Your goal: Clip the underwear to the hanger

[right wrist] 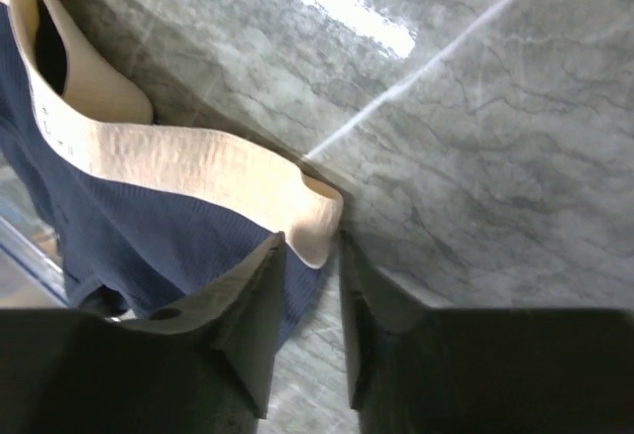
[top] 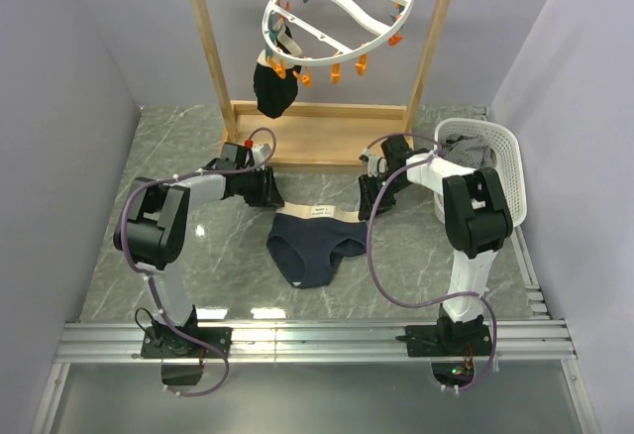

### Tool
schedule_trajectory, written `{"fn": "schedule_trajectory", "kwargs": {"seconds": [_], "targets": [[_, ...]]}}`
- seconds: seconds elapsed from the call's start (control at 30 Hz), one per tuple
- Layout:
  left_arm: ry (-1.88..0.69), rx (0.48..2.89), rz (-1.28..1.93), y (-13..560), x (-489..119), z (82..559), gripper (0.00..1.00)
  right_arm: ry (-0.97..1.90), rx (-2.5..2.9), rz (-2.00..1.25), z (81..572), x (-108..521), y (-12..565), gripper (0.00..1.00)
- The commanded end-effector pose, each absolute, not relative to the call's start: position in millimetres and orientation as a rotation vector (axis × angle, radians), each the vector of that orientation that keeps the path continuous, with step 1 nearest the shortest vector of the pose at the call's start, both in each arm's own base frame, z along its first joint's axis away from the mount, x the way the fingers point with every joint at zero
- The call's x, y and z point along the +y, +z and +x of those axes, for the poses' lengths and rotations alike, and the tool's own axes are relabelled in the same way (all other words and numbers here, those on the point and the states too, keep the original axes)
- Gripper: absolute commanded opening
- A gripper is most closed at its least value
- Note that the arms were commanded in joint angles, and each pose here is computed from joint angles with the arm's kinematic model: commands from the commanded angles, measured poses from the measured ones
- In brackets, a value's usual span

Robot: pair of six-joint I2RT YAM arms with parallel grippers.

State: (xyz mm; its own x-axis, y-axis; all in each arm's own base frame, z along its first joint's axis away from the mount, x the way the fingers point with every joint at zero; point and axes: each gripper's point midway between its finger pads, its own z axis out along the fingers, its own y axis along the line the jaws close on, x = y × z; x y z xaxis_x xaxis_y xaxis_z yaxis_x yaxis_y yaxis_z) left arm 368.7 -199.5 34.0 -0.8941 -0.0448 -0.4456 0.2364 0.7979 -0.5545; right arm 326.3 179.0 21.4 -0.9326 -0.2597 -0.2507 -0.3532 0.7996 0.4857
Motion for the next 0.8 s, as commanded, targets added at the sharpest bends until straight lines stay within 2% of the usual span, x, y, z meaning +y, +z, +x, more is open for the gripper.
{"fn": "schedule_trajectory", "kwargs": {"seconds": [0.0, 0.03, 0.07, 0.1, 0.3, 0.4, 0.6, 0.77], "targets": [[-0.941, 2.495, 0.145, 41, -212, 383, 0.32, 0.852, 2.740, -0.487, 342, 191, 33, 0.25], [-0.948, 2.491, 0.147, 43, -213, 384, 0.15, 0.853, 2.726, -0.492, 343, 191, 36, 0.17], [-0.951, 2.481, 0.150, 48, -213, 387, 0.07, 0.849, 2.704, -0.501, 345, 191, 43, 0.06], [-0.946, 2.459, 0.156, 57, -212, 390, 0.01, 0.843, 2.685, -0.508, 346, 190, 49, 0.00], [-0.770, 2.203, 0.248, 144, -185, 415, 0.00, 0.739, 2.438, -0.539, 361, 171, 127, 0.00], [-0.708, 2.030, 0.304, 209, -175, 409, 0.00, 0.692, 2.296, -0.552, 363, 158, 177, 0.00], [-0.625, 1.884, 0.313, 264, -158, 386, 0.00, 0.571, 2.072, -0.595, 347, 140, 244, 0.00], [-0.674, 1.831, 0.375, 284, -164, 361, 0.00, 0.560, 1.971, -0.645, 329, 142, 278, 0.00]]}}
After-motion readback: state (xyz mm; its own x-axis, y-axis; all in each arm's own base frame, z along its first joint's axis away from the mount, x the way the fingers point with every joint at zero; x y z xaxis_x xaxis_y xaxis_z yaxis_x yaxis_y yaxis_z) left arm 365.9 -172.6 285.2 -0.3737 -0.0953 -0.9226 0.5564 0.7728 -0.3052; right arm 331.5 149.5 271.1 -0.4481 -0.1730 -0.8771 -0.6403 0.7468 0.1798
